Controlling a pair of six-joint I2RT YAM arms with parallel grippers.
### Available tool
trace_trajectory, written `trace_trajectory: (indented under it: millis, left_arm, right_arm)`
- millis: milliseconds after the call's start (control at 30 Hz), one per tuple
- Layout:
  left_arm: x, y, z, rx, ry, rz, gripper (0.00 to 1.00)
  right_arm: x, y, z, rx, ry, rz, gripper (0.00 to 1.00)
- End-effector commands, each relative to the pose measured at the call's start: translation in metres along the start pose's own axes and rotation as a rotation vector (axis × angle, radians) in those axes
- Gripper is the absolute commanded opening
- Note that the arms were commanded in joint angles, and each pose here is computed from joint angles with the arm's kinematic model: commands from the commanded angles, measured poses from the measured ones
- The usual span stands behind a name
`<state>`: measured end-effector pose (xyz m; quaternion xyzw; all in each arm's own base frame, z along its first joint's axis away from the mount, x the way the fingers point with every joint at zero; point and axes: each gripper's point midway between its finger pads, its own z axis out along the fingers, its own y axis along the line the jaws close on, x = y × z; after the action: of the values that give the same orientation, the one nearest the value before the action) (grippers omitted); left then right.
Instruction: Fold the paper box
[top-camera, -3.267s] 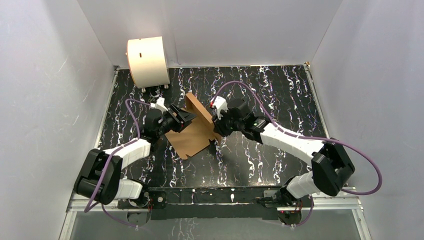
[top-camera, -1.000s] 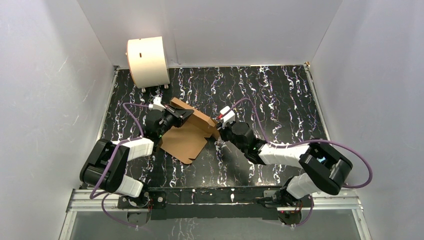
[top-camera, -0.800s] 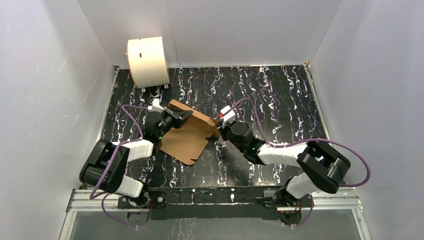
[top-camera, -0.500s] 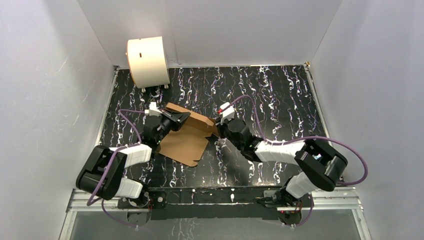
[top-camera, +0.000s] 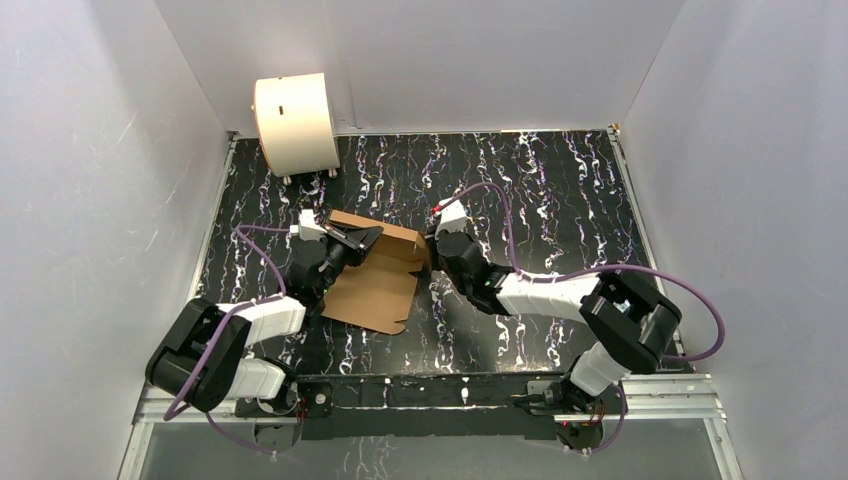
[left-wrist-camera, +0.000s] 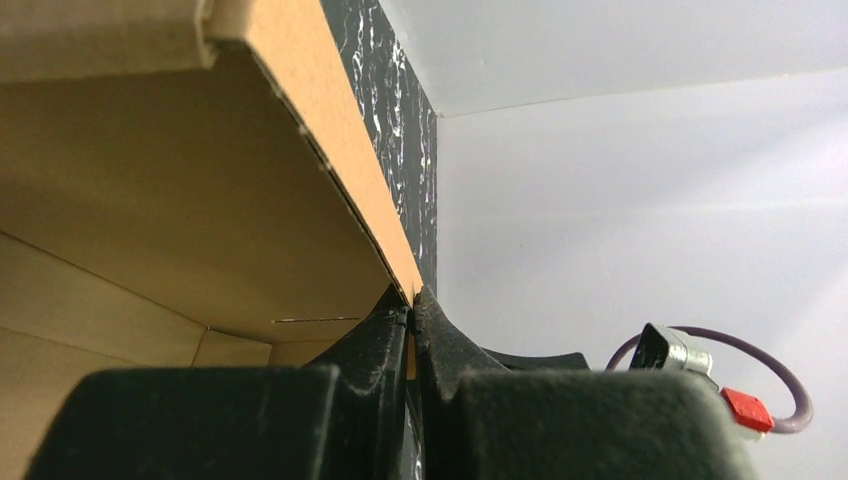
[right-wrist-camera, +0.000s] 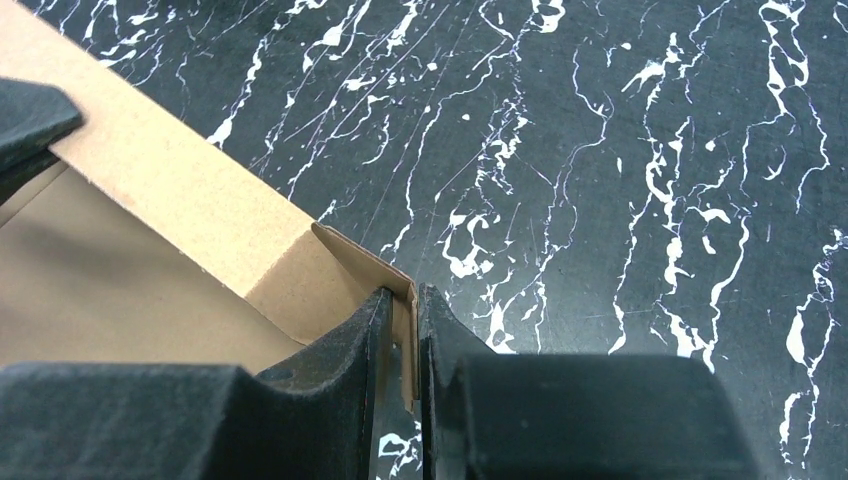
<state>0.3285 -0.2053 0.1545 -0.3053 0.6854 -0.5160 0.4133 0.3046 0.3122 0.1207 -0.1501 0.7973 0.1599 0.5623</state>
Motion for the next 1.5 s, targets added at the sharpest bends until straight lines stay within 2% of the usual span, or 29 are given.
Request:
trace_trajectory:
  millis: [0,267,367,500,633,800,1067,1200,1300,1467]
  left_arm:
    - [0.016,-0.011,-0.009,0.050,0.037,0.028,0.00]
    - [0.022,-0.003,-0.015,0.041,0.034,0.037,0.00]
    - [0.015,0.003,-0.016,0.021,-0.009,0.034,0.00]
    - [0.020,0.002,-0.012,0.023,0.011,0.029,0.00]
    - [0.015,-0.002,-0.012,0.030,-0.013,0.033,0.00]
    - [0.009,0.005,-0.011,-0.023,-0.038,0.077,0.00]
    - [0.014,0.026,-0.012,-0.077,-0.028,0.069,0.00]
    - [0.014,0.027,-0.013,-0.077,-0.026,0.077,0.00]
    - [0.013,0.026,-0.015,-0.073,-0.032,0.082,0.00]
    - [0.014,0.027,-0.014,-0.075,-0.025,0.077,0.00]
  right_arm:
    - [-0.041,0.012,0.010,0.020,-0.087,0.115,0.23]
    - [-0.056,0.025,0.011,0.008,-0.040,0.192,0.23]
    - [-0.052,0.022,0.008,0.010,-0.039,0.212,0.21]
    - [-0.055,0.028,0.015,0.014,-0.019,0.214,0.20]
    - [-0.065,0.045,0.021,-0.044,0.034,0.155,0.18]
    - [-0.045,0.051,0.018,-0.100,0.093,0.091,0.18]
    - [-0.019,0.049,0.017,-0.207,-0.048,0.000,0.32]
    - [-0.015,0.047,0.020,-0.234,-0.102,-0.024,0.33]
    - [-0.010,0.042,0.022,-0.242,-0.120,-0.037,0.31]
    - [-0.006,0.041,0.026,-0.257,-0.122,-0.022,0.21]
